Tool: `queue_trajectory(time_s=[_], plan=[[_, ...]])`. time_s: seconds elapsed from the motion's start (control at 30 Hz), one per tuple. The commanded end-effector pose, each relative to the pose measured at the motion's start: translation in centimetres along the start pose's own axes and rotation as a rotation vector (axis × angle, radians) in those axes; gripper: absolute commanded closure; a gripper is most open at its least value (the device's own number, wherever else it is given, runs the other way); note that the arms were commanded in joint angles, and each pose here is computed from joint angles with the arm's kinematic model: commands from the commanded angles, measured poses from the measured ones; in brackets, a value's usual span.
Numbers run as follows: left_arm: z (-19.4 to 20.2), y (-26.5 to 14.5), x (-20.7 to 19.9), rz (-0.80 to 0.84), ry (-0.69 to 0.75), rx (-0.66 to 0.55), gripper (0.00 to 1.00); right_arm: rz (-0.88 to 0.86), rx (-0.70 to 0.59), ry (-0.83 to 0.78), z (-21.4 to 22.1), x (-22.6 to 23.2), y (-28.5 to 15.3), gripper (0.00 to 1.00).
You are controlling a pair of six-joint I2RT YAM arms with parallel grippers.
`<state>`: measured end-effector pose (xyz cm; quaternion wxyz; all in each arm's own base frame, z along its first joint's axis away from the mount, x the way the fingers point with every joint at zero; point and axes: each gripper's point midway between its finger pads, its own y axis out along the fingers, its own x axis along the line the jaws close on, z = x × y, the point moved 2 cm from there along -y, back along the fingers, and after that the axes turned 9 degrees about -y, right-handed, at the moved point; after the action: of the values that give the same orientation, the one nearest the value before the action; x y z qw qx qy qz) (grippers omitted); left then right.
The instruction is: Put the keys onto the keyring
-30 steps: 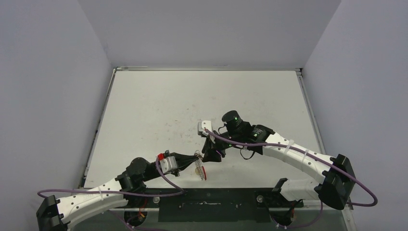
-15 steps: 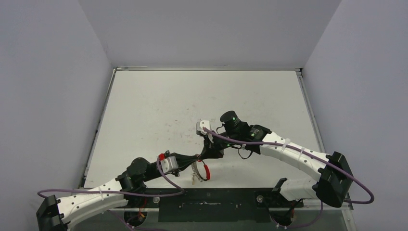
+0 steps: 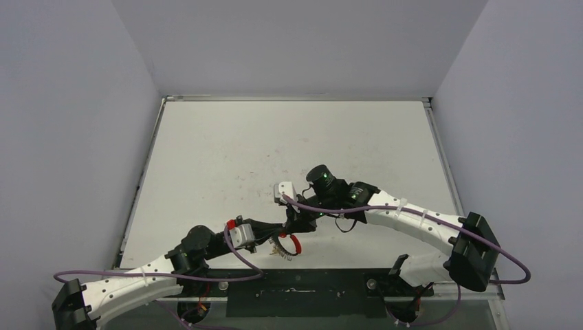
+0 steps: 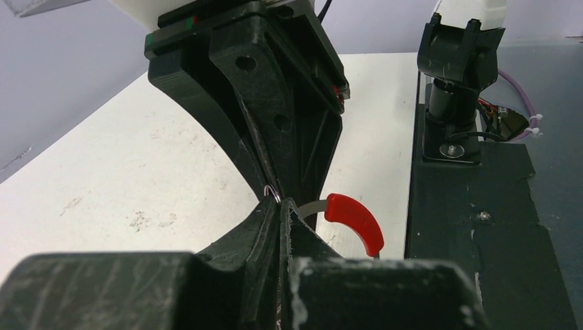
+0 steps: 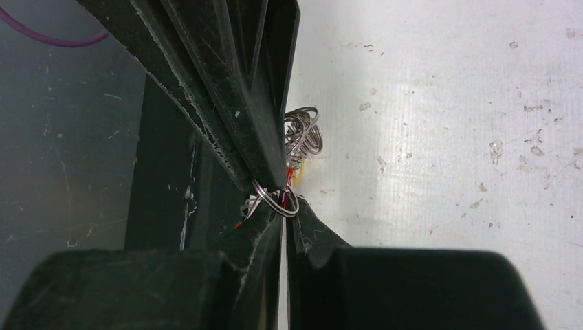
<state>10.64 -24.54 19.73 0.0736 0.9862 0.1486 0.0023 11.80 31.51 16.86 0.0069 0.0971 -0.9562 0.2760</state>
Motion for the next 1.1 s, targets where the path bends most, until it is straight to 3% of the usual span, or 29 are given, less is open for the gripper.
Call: queue_trajectory(time_s=[0.0, 0.27, 0.43, 0.6, 0.83, 1.07], plan=[[-3.1, 0.3, -0.2, 0.006, 0.011, -0.118, 1.0, -0.006, 0.044, -0.038, 0.6, 0.3, 0.5, 1.0], [-2.6, 0.3, -0.2, 0.008, -0.003, -0.095, 1.0, 0.079, -0.051, -0.084, -1.4, -0.2, -0.5, 0.98], [-2.5, 0.1, -0.2, 0.0, -0.002, -0.093, 1.0, 0.15, -0.096, -0.11, -2.4, -0.5, -2.1, 0.69], [-2.7, -0.1, 0.1, -0.018, 0.002, -0.094, 1.0, 0.24, -0.141, -0.13, -2.8, -1.1, -4.1, 0.5], [-2.3, -0.2, 1.0, -0.078, -0.002, -0.076, 1.0, 0.362, -0.143, -0.086, -2.4, -2.4, -5.4, 0.38], [-1.2, 0.6, 2.8, -0.18, -0.006, 0.012, 1.0, 0.473, -0.153, 0.048, -0.7, -4.6, -6.2, 0.33]])
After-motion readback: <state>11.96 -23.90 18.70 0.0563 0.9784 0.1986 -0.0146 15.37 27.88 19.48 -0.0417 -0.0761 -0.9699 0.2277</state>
